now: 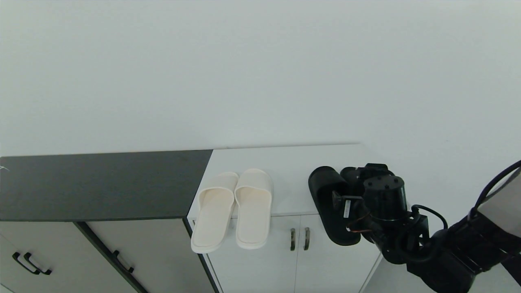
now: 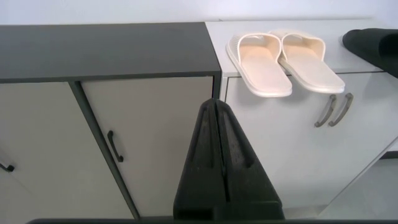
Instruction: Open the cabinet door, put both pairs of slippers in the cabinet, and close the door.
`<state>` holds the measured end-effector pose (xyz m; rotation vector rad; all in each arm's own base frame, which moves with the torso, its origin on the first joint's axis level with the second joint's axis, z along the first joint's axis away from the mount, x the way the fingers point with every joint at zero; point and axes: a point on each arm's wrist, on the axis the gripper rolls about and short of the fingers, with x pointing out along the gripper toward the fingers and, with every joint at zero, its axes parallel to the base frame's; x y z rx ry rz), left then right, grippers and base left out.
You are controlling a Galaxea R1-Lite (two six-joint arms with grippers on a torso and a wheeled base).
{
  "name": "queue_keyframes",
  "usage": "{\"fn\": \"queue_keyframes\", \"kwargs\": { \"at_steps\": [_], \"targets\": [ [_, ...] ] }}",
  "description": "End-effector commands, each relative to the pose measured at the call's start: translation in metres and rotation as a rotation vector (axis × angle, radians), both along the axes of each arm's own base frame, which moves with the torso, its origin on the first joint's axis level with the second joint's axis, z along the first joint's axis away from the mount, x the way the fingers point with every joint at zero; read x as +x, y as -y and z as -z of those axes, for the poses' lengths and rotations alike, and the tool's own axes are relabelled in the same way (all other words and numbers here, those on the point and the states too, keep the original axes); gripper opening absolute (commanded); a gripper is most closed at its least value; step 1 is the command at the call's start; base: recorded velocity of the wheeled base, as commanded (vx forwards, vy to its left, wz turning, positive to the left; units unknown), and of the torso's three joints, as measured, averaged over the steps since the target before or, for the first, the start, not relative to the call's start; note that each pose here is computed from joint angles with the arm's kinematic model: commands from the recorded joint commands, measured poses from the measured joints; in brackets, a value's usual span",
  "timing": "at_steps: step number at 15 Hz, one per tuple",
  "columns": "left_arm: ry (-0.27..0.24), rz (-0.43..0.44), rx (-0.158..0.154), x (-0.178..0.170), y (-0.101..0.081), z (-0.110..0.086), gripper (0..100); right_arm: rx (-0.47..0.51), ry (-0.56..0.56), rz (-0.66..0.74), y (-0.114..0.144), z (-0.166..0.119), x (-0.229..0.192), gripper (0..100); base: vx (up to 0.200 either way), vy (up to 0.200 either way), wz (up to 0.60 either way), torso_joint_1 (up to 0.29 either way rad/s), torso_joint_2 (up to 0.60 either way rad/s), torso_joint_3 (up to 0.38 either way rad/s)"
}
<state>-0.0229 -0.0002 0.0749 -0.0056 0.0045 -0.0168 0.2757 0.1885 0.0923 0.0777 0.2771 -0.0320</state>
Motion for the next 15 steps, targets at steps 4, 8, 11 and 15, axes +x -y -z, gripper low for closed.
{"fn": "queue_keyframes", "kwargs": {
  "at_steps": [4,8,11,15],
  "targets": [
    [-0.002,0.0,-0.001,0.0,0.0,0.0,0,-0.014,-0.024,0.024,-0.003,0.018,0.021,100,0.0,0.0,0.0,0.0,0.0,0.0],
    [-0.002,0.0,-0.001,0.0,0.0,0.0,0,-0.012,-0.011,0.057,-0.004,0.025,0.044,100,0.0,0.0,0.0,0.0,0.0,0.0],
    [-0.002,0.0,-0.001,0.0,0.0,0.0,0,-0.006,-0.004,0.077,-0.002,0.029,0.057,100,0.0,0.0,0.0,0.0,0.0,0.0],
    [-0.002,0.0,-0.001,0.0,0.0,0.0,0,-0.005,0.002,0.081,-0.002,0.028,0.06,0,0.0,0.0,0.0,0.0,0.0,0.0]
  ]
}}
